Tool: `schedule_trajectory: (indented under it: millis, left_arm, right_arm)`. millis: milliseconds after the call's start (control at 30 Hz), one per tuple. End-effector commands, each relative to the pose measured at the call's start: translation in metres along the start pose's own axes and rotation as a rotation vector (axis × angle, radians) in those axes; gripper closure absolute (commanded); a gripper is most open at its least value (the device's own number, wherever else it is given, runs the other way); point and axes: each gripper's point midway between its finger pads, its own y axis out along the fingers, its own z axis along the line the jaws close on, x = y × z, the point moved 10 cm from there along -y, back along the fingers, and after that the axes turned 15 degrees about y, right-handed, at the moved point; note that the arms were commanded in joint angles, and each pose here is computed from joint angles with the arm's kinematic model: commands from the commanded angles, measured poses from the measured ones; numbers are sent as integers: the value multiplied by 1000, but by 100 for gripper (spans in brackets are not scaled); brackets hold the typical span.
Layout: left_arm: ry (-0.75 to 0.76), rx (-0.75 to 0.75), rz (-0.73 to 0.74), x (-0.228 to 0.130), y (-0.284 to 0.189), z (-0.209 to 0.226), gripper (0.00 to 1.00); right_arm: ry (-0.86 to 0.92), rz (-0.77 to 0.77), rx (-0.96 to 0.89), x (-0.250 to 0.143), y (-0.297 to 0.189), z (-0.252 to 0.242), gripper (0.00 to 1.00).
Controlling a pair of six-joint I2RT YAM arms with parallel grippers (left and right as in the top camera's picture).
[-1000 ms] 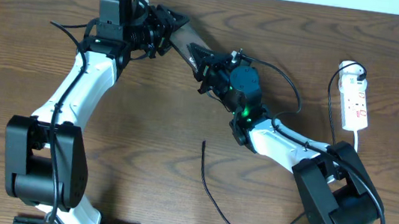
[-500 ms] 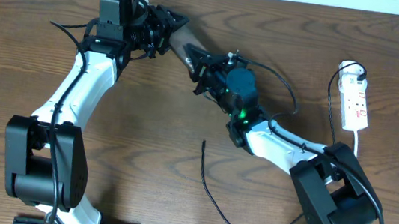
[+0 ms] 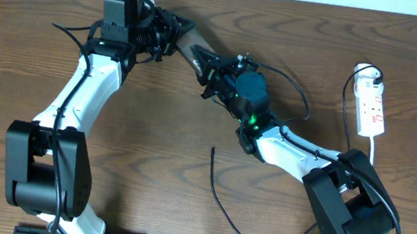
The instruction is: Plug charger to phone and switch on socket
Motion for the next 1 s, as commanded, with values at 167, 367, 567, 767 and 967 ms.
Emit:
schedule_trajectory:
  millis: [167, 367, 567, 767, 967]
  left_arm:
    - [3, 7, -6, 0, 2, 3, 78]
    - [6, 7, -6, 0, 2, 3, 81]
    - [10, 8, -7, 0, 2, 3, 92]
    - [10, 9, -9, 0, 2, 3, 92]
    - [10, 9, -9, 0, 2, 3, 93]
  right_arm:
    - [13, 29, 10, -10, 3, 2, 98]
    - [20, 32, 7, -10, 3, 2, 98]
    - [20, 33, 6, -10, 3, 2, 98]
    - [20, 36, 3, -10, 3, 2, 98]
    - [20, 35, 3, -10, 3, 2, 99]
